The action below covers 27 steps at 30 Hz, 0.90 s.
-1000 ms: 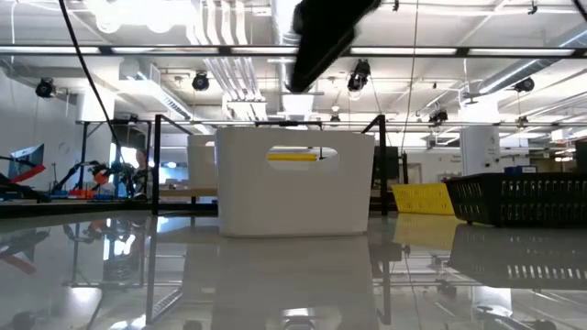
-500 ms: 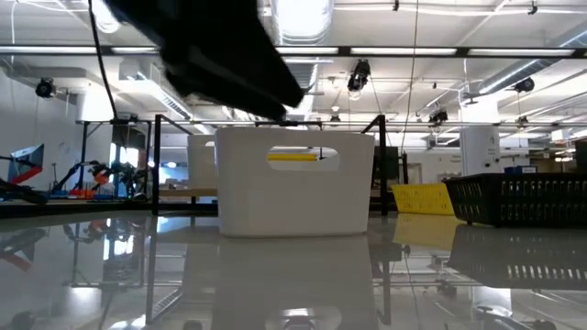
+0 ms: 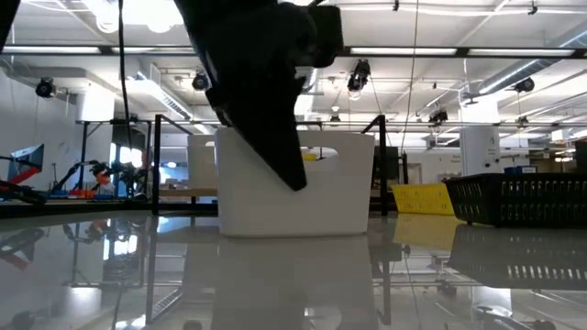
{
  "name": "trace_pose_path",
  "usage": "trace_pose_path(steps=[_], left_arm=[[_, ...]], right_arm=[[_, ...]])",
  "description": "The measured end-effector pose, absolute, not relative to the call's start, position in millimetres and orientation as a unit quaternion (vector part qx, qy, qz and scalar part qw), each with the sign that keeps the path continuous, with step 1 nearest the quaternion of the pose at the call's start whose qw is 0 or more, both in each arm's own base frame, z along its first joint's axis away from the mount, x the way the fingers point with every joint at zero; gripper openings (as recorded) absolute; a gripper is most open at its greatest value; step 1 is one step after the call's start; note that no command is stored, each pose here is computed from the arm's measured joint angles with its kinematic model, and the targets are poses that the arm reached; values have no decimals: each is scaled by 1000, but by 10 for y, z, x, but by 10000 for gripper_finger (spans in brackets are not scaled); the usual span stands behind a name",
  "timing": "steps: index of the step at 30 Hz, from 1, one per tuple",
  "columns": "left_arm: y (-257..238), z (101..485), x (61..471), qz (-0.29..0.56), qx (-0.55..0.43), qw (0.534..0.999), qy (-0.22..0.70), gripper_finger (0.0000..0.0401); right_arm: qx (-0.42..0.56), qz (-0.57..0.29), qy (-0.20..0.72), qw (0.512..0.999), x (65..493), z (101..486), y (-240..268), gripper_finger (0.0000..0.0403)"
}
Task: Stack baskets on shelf by color
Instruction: Stack the white bin on top of the white bin on the shelf
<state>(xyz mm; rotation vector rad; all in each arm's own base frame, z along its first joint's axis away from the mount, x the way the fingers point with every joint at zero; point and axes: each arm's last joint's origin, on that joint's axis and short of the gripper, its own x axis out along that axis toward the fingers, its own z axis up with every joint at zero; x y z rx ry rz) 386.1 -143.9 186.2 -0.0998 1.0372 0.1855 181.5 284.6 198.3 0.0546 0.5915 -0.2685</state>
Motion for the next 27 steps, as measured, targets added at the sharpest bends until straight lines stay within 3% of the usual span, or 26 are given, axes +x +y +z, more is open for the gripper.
trace_pose_path(steps=[4,11,18,27], left_arm=[[-1453,1963,3812,58,-29,845,531,11],[-1523,2547,3347,89,54,820,562,1],[-1407,3146,2912,98,62,859,499,1],[-1146,3557,2659,175,190,874,411,0]], right_arm=[[50,-144,290,945,1845,1836,2907,123],[73,-140,284,946,1913,1606,3046,111],[81,-139,281,946,1939,1520,3091,94],[53,-137,268,952,1949,1555,3083,71]])
